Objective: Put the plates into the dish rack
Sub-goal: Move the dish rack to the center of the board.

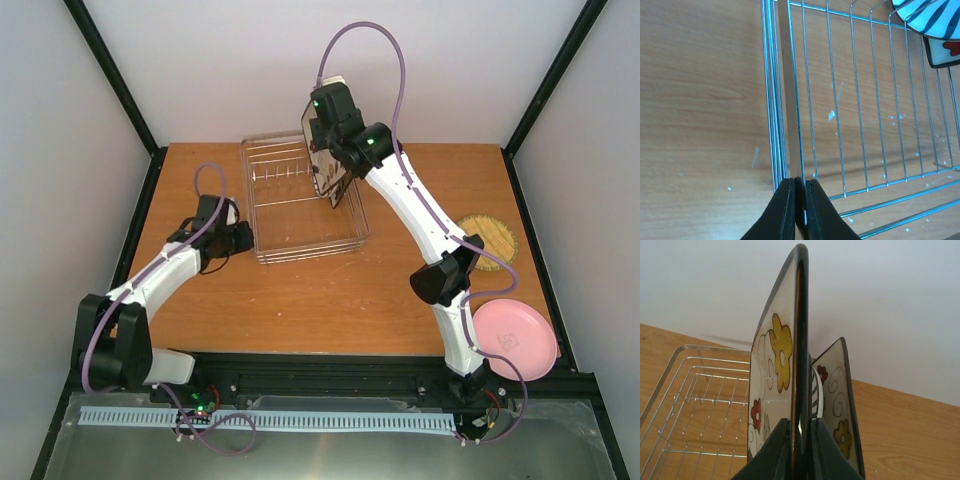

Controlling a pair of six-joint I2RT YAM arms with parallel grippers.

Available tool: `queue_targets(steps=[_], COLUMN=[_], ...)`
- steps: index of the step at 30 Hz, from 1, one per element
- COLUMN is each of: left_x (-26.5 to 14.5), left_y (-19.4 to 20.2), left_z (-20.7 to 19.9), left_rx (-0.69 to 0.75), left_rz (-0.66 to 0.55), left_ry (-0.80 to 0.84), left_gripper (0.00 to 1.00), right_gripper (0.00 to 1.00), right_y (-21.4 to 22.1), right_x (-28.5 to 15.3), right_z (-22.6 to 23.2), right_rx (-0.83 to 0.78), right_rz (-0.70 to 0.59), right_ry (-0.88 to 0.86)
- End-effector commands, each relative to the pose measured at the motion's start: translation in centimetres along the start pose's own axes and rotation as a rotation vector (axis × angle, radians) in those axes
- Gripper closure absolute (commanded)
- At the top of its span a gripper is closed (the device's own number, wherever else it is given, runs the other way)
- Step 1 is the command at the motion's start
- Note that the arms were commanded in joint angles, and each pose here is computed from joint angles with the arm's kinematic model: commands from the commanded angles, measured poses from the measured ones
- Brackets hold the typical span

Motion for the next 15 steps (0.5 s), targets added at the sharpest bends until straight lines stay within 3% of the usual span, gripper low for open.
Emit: queue_targets(steps=[1,15], left_x=[-1.1,-3.0], left_y=[6.0,12.6], left_z=[-3.2,-2.4], left_rx=[-0.009,-0.125], left_rz=[0.214,0.350], left_ry=[0.138,0.179], left_gripper=[0.99,0.99], right_gripper=[0.97,0.97], right_y=[-4.7,-0.7], right_x=[-4.1,-3.4], right_z=[-1.5,-1.6], right_rx=[0.111,0.052], right_rz=[-0.139,0.033], right_ry=[-0.026,-0.043])
Point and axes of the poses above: each gripper's point midway between its finger pads, its own x axis out along the fingers, its own z axis along the line the jaws close on, y = z × x, the point moved 2 cm from there along -x, back along the fingers, and after that the axes turned 1 degree about x, right-handed, at the moved point
